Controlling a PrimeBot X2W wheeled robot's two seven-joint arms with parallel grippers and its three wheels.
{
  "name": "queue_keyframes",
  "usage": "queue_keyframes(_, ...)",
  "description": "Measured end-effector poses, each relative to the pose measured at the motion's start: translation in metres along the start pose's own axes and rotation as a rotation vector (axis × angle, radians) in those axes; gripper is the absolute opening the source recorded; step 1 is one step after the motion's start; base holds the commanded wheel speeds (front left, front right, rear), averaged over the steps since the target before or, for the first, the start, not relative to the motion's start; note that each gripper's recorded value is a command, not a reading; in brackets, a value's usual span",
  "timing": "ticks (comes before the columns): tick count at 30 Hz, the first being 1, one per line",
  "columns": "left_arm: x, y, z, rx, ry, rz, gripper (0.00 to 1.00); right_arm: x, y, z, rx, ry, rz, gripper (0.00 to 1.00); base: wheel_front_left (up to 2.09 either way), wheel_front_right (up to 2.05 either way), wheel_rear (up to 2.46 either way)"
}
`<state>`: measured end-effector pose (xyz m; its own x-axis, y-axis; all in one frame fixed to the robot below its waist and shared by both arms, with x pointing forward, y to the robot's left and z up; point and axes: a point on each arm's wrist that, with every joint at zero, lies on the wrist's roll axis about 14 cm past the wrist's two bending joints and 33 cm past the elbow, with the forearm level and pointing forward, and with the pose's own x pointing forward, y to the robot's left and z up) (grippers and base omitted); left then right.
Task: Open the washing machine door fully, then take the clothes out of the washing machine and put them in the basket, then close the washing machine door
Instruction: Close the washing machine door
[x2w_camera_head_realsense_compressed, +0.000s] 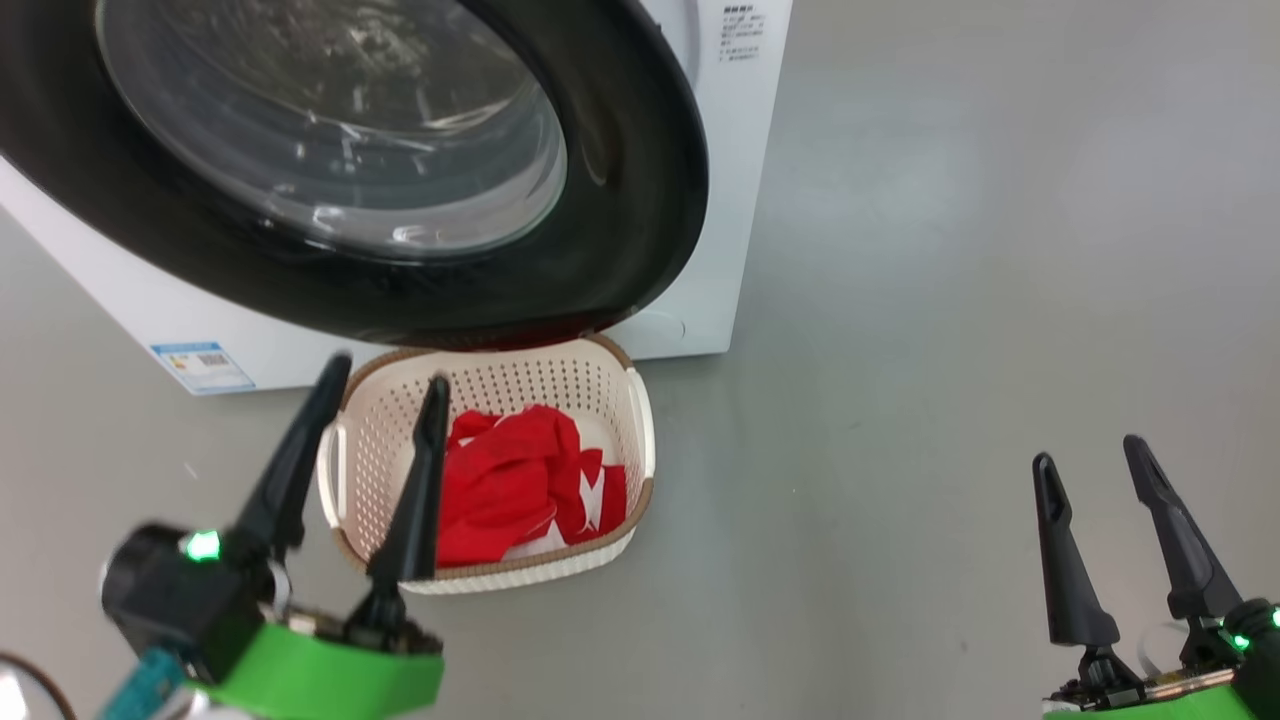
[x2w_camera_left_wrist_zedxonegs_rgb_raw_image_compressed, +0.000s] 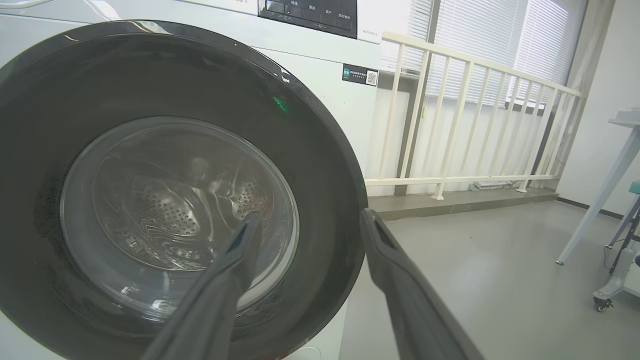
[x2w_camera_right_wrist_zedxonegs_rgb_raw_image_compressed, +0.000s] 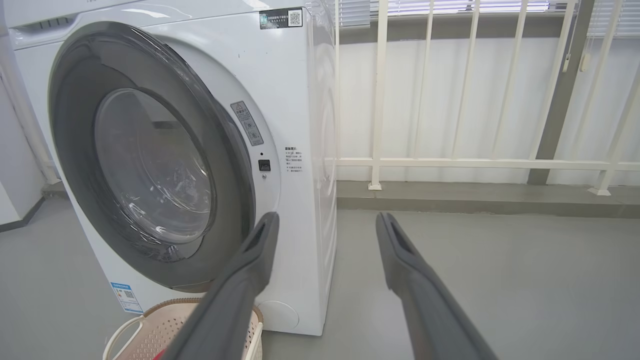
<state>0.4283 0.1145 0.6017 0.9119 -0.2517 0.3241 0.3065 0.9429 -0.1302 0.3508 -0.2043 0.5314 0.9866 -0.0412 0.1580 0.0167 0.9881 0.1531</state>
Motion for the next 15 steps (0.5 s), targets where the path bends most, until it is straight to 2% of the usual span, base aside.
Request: queue_keyframes(15, -0.079, 0.016, -0.025, 0.117, 0.145, 0.156, 1.00, -0.032, -0.006, 0.022, -0.063, -0.045, -0.014, 1.00, 0.00, 0.00, 0.00)
